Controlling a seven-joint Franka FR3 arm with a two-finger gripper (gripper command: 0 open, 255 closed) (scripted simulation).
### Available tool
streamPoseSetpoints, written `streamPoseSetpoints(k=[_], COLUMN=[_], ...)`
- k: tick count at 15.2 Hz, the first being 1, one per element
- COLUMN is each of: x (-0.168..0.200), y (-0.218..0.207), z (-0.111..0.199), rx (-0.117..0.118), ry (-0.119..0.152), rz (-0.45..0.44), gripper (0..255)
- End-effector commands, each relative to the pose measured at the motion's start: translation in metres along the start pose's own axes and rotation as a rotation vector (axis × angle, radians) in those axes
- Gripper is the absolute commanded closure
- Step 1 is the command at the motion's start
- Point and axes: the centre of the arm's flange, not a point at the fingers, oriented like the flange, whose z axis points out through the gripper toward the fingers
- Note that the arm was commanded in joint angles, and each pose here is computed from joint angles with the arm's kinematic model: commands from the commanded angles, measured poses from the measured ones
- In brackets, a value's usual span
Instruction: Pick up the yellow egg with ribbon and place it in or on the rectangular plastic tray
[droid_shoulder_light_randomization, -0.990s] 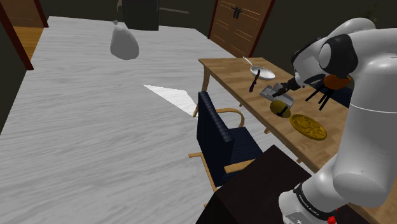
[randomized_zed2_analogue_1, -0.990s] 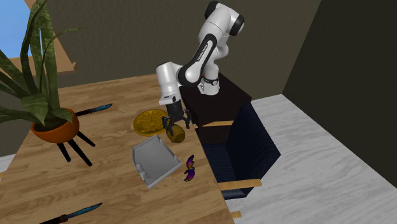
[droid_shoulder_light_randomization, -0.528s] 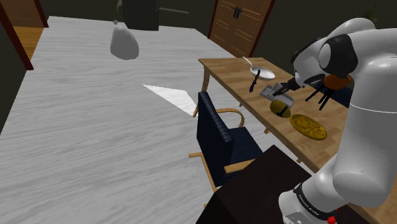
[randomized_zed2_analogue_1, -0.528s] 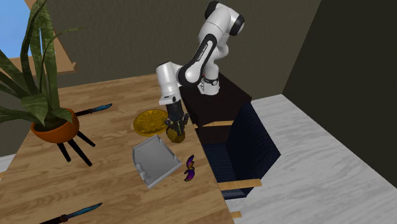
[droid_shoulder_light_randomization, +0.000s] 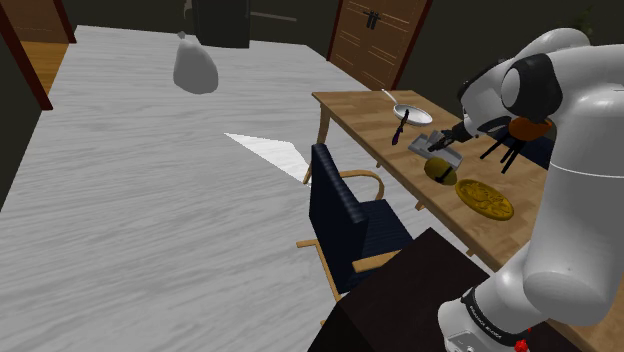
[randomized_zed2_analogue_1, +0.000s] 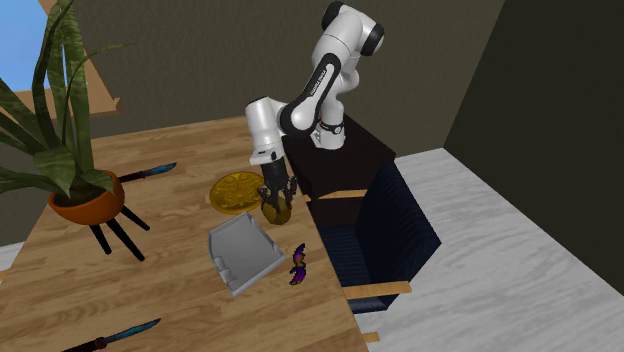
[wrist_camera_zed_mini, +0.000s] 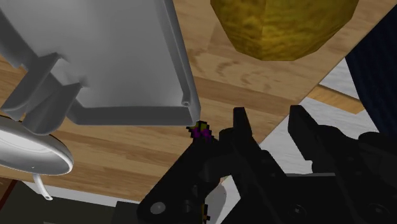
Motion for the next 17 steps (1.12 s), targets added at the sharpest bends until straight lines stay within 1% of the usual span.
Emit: streamPoseSetpoints(k=[1, 7, 12, 13, 17], x=[-0.017, -0.117, -0.201, -0.214, -0.207], y=[0.001, 0.003, 0.003, 0.003, 0.001], z=[-0.003, -0.014, -0.011, -0.010, 0.010], rx=[0.006, 0.042, 0.073, 0.077, 0.077], ry=[0.024, 0.167, 0.286, 0.305, 0.305], rz=[0.004, 0.026, 0.045, 0.048, 0.048], gripper=[0, 0, 0, 0, 0])
